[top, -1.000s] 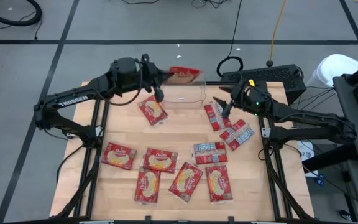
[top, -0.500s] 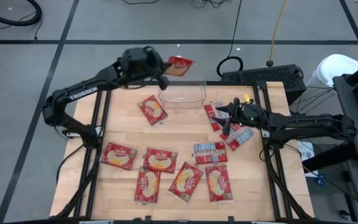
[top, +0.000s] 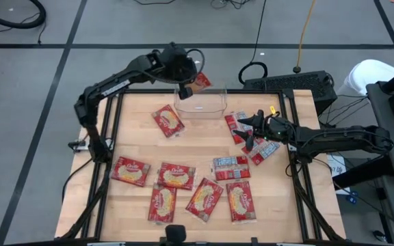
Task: Sort popcorn bags into baskets
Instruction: Put the red popcorn bag into the transparent bin
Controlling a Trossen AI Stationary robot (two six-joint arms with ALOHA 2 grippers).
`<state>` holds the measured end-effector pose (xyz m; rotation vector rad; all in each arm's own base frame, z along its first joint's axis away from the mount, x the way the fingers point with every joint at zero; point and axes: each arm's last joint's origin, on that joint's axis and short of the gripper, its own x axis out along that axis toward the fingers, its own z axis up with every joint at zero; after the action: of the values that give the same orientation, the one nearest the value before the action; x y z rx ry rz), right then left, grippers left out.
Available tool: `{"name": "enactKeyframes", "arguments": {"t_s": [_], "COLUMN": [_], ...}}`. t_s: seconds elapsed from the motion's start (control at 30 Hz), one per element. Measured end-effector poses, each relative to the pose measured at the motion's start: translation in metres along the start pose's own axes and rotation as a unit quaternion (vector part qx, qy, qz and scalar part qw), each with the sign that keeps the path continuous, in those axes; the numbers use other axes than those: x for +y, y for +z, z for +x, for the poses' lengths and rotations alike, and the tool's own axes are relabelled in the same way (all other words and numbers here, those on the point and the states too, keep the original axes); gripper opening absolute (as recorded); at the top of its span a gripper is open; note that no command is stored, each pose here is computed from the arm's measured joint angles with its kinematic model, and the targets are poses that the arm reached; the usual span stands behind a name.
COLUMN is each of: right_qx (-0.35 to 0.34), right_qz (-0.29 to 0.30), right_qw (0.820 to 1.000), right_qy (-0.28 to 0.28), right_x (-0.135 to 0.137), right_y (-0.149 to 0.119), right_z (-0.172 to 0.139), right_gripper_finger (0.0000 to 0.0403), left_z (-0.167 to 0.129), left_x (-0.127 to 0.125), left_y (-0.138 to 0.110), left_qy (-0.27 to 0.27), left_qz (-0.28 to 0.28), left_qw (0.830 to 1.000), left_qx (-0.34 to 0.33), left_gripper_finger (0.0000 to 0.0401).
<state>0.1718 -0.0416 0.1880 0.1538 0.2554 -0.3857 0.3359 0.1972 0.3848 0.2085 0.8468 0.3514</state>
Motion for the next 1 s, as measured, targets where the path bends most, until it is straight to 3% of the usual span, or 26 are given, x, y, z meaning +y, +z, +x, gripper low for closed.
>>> {"name": "enactKeyframes", "arguments": {"t_s": [0.27,0.47,0.6,1.0], "right_qx": [0.000,0.000,0.001,0.005], "right_qz": [-0.001,-0.002,-0.002,-0.002], "right_qw": [1.000,1.000,1.000,1.000], "right_qy": [0.000,0.001,0.001,0.001], "right_x": [0.000,0.000,0.000,0.000], "right_y": [0.000,0.000,0.000,-0.001], "right_z": [0.000,0.000,0.000,0.000], "right_gripper_finger": [0.0254,0.0254,0.0254,0.0254], "left_z": [0.030,0.054,0.072,0.102], "left_x": [0.004,0.019,0.027,0.032], "left_y": [-0.006,-0.020,-0.030,-0.046], "left_qy": [-0.037,-0.039,-0.046,-0.053], "left_qz": [0.108,0.114,0.121,0.133], "left_qw": [0.991,0.988,0.984,0.977], "left_qx": [0.070,0.101,0.123,0.161], "left_gripper_finger": [0.0015,0.0006,0.0020,0.0021]}}
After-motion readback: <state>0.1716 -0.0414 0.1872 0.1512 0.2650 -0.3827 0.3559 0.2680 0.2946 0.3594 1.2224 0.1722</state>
